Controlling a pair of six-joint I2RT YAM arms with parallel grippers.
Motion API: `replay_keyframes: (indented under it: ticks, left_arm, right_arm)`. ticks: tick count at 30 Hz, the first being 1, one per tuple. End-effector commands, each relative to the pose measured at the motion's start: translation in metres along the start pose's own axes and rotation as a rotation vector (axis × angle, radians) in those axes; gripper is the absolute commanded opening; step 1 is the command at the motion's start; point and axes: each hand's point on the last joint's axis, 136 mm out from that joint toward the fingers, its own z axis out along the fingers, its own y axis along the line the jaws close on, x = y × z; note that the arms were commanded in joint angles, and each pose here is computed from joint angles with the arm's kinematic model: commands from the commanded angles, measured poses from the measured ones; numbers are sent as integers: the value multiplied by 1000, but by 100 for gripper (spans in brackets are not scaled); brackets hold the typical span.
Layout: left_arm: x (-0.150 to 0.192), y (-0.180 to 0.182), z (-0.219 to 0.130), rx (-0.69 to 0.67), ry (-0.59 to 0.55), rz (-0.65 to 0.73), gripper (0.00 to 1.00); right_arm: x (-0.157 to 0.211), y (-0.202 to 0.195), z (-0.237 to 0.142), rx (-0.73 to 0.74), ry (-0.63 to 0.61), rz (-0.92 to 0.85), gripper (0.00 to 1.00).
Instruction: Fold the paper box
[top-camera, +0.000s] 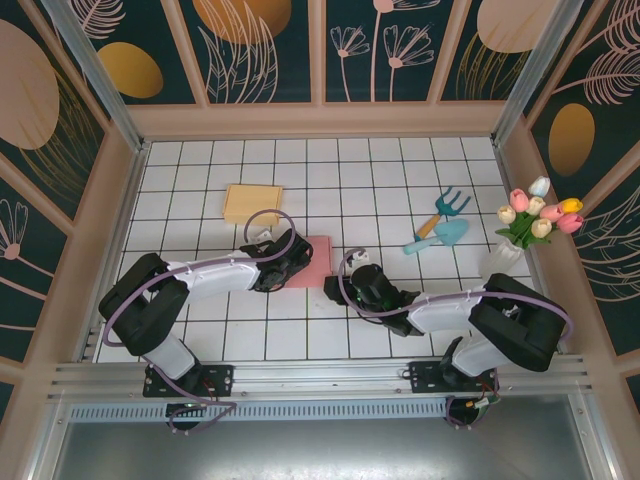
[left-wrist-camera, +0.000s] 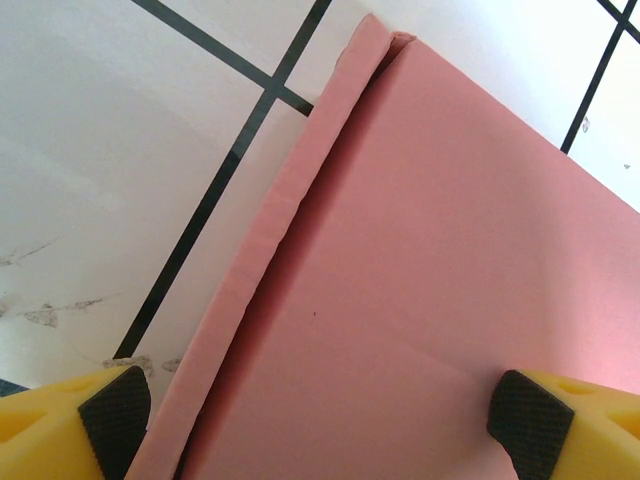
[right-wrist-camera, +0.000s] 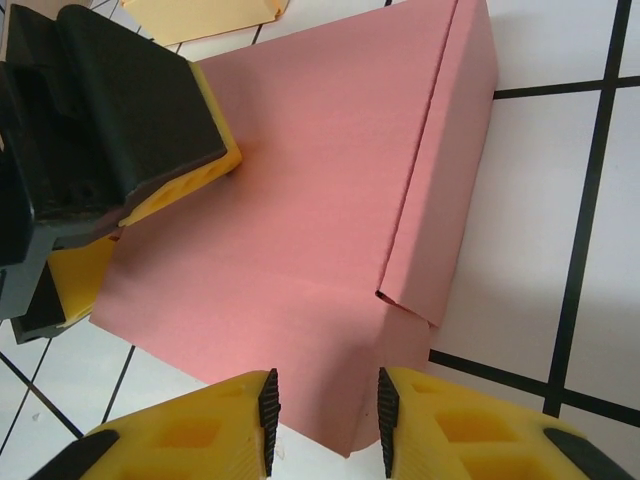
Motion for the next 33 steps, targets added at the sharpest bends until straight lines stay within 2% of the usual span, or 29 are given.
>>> replay_keyframes:
  ticks: [1, 10, 15, 23, 33]
  left_arm:
    - [25, 64, 19, -227, 93, 75, 92]
    - [25, 64, 18, -228, 91, 77, 92]
    - [25, 65, 18, -229, 90, 79, 92]
    - [25, 65, 18, -229, 90, 80, 92]
    - [24, 65, 18, -231, 87, 81, 92]
  right_arm:
    - [-1, -1, 5, 3, 2, 19, 34]
    - [10, 2, 18, -13, 49, 9, 29]
    - [10, -10, 18, 47, 36, -21, 27]
    - [17, -28, 20, 116, 33, -71, 28]
    - [15, -29, 19, 136, 21, -77, 30]
